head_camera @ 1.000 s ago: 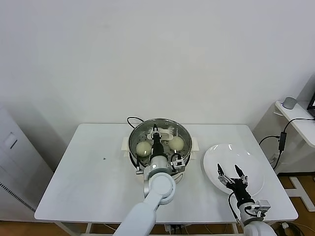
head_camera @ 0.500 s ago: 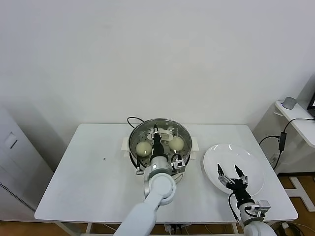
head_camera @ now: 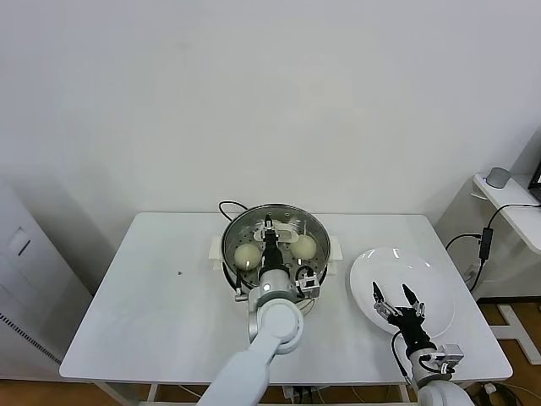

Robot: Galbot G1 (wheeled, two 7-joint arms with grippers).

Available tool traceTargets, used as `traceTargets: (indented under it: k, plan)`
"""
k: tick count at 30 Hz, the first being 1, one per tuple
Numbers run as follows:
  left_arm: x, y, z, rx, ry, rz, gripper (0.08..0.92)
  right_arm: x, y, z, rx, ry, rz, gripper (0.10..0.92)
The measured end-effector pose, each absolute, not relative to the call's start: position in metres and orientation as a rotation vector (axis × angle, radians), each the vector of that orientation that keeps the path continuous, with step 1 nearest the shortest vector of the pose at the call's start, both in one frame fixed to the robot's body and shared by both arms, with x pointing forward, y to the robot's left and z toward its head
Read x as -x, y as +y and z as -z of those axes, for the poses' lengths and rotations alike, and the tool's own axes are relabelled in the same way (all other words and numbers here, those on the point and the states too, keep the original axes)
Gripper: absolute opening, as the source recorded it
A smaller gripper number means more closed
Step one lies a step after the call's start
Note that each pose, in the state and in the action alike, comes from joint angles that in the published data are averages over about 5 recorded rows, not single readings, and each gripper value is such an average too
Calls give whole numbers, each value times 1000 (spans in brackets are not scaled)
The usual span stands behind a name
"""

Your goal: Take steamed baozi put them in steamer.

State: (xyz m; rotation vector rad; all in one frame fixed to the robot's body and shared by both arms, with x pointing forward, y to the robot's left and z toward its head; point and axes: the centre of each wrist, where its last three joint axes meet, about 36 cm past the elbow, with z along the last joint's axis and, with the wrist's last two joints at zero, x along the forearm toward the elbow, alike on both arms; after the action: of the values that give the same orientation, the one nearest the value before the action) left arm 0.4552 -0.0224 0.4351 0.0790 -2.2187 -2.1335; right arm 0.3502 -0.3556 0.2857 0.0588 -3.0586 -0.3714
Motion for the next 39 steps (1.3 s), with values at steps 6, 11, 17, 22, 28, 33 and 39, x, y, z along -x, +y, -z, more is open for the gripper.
traceTargets:
  k: [6,11,17,22,28,33,39]
  plan:
    - [-450,-24,-440,-72,-2231,2130,356,-352,-356,-286,-59,-3060,370,823]
    - [-443,-25,-444,-49,-2244,2116,494,-353,-355,-286,-60,-3060,369,823]
    - [-435,-25,-452,-38,-2261,2101,668,-354,-355,-286,-61,-3061,369,823]
    - [-427,-23,-458,-35,-2277,2080,796,-355,-354,-285,-61,-3059,368,823]
    - [-419,-20,-467,-44,-2303,2059,822,-356,-354,-285,-63,-3059,368,823]
    - [-413,-17,-474,-63,-2325,2042,823,-356,-354,-285,-64,-3058,368,823]
    - [-403,-13,-483,-67,-2356,2010,823,-357,-353,-284,-69,-3054,365,823]
